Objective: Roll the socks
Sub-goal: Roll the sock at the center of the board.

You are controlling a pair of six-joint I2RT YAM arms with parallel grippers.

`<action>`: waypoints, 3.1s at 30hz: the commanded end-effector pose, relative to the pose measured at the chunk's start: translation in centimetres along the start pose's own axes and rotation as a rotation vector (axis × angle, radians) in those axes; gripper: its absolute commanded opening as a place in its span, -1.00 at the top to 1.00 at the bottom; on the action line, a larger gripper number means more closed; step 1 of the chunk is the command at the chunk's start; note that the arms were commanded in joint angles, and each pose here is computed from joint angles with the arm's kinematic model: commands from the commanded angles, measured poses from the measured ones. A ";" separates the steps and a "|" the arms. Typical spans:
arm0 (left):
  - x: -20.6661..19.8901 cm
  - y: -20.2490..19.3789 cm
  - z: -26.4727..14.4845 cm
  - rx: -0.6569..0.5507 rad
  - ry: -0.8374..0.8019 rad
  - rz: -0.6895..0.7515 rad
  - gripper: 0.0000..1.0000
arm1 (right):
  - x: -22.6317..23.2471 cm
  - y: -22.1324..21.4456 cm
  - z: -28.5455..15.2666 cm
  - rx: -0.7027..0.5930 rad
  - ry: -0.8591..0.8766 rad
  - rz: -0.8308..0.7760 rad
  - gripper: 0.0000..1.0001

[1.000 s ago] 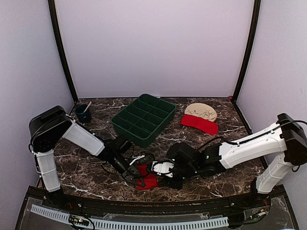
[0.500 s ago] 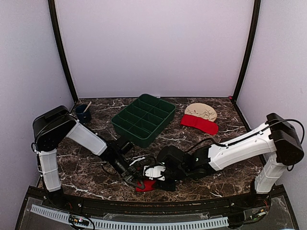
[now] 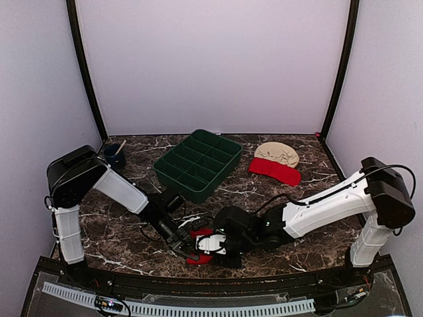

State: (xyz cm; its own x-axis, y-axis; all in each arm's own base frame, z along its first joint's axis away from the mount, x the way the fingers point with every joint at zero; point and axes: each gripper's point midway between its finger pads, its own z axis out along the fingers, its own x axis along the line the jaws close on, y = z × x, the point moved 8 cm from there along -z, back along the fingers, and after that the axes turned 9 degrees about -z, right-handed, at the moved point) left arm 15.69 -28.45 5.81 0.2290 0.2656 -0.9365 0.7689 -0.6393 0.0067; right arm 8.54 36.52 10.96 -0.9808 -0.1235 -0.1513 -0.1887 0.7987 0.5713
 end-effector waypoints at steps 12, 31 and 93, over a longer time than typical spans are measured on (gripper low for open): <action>1.1 -1.0 0.4 0.045 -0.011 -0.062 0.84 | -0.6 0.8 1.5 -0.008 -0.026 -0.028 0.29; 1.1 -1.3 -0.2 0.010 0.156 -0.081 0.56 | -0.7 -0.3 1.9 0.001 0.057 0.020 0.88; -6.9 -4.9 -6.2 -0.736 0.868 0.301 0.35 | -3.5 -1.2 2.9 0.011 0.481 0.376 0.92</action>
State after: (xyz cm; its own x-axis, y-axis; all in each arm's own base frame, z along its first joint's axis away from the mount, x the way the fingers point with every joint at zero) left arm 14.16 -23.02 13.76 0.5800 0.7532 -0.3104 0.7415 -0.3303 0.5840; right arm 12.47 37.95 8.83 -0.9201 -0.0957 0.3798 0.1316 0.8378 0.5299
